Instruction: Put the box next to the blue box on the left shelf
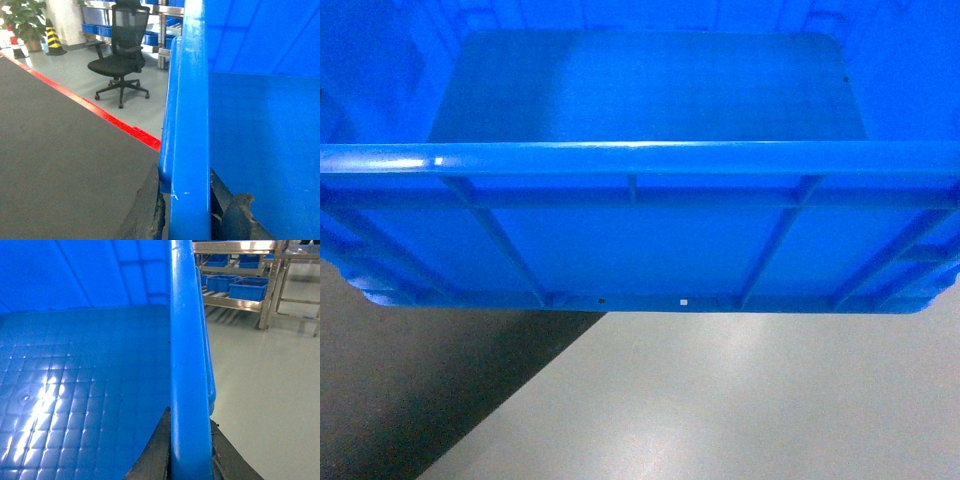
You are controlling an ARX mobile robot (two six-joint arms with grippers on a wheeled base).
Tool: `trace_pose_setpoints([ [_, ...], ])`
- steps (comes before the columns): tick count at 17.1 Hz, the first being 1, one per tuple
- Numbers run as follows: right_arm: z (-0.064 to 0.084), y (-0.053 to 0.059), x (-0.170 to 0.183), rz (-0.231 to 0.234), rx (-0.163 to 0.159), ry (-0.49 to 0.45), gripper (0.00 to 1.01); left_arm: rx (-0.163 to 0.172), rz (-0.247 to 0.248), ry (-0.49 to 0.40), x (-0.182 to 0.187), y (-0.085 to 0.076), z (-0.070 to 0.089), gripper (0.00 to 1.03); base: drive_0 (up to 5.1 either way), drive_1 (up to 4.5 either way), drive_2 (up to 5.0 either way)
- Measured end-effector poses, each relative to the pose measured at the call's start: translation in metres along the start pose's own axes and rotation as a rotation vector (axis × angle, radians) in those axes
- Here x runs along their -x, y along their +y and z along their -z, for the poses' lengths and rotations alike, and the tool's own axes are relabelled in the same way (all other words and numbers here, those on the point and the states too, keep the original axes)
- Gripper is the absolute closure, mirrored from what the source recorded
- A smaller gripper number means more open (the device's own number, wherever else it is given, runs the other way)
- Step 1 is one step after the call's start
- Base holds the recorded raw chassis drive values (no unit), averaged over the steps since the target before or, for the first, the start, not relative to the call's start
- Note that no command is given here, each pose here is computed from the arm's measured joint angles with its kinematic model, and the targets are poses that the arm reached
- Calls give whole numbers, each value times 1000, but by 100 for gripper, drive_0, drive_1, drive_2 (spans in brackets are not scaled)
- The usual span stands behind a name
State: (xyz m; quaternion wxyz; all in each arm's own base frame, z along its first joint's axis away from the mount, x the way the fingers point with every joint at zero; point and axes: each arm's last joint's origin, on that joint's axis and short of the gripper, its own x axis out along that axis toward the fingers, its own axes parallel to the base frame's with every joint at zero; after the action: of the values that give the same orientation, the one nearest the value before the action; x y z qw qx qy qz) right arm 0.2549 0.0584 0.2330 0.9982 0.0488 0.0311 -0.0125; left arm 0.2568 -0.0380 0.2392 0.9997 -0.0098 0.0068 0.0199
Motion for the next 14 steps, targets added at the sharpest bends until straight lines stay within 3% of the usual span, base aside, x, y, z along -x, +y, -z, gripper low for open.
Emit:
trace_pose_setpoints([
  [14,0,0,0,0,1,2,93,-1,0,0,0,0,0,89,-134,-134,-134],
])
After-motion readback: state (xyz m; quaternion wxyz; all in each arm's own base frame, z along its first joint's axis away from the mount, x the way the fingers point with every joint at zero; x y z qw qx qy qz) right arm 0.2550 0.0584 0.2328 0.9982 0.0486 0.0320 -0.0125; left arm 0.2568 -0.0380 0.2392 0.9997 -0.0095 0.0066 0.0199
